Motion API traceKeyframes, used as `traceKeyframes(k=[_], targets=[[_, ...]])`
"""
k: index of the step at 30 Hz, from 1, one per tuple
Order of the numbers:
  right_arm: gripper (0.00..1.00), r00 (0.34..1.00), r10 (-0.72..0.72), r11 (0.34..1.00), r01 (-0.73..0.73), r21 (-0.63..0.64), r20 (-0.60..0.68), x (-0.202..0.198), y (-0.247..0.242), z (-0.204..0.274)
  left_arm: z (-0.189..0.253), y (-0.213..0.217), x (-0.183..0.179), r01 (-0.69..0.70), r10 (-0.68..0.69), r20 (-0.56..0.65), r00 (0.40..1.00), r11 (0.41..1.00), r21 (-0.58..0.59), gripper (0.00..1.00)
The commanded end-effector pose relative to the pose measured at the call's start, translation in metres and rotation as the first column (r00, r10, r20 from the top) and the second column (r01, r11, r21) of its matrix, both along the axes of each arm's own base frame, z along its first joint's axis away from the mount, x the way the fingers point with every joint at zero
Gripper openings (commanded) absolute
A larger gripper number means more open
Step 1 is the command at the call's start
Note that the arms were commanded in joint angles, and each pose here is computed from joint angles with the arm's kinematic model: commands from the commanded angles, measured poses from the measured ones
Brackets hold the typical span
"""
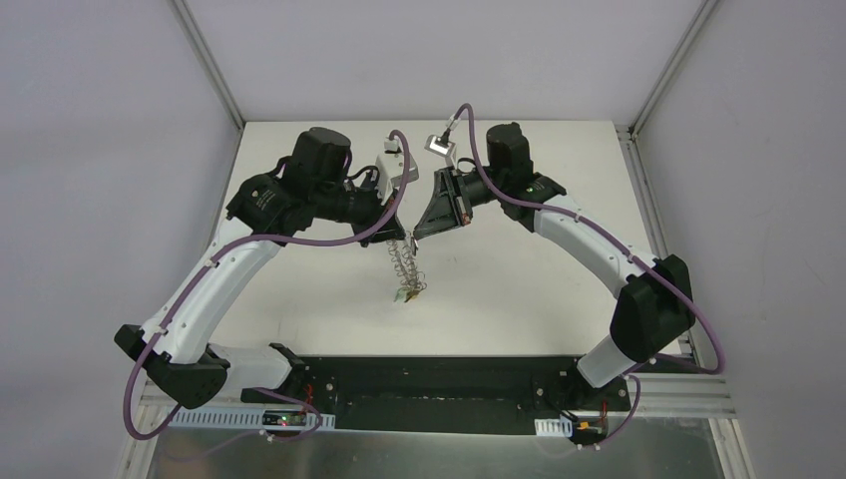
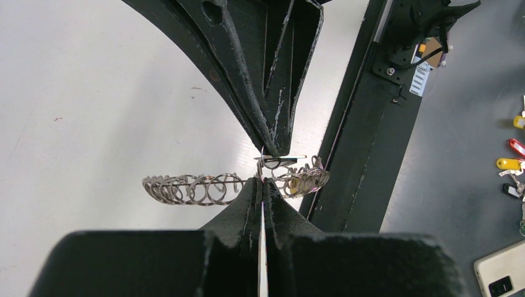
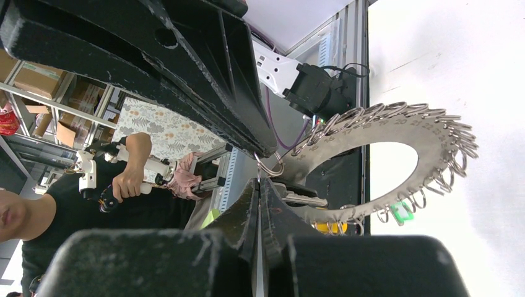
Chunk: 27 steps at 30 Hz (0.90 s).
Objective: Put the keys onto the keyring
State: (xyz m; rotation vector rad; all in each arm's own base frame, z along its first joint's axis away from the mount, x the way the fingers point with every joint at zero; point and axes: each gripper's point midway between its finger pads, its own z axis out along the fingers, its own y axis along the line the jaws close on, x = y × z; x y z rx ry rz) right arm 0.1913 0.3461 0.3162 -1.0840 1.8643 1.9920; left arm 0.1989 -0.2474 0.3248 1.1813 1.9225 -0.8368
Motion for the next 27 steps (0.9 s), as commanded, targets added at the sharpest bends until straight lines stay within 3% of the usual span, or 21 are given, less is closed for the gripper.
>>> traceKeyframes(k=[1,27], targets=[[0.0,0.998,0.017,0.999,-0.019,0.039,0.052,-0.001,0.001,0.011,0.018,-0.001,-0.003,0.02,-0.017,0.053,0.998,0.998,-0.054,0.0],[0.0,0.997,0.02,0.999,-0.023,0.042,0.079,-0.004,-0.002,0.017,0.015,-0.001,-0.003,0.017,-0.014,0.047,0.999,0.998,-0.056,0.0]])
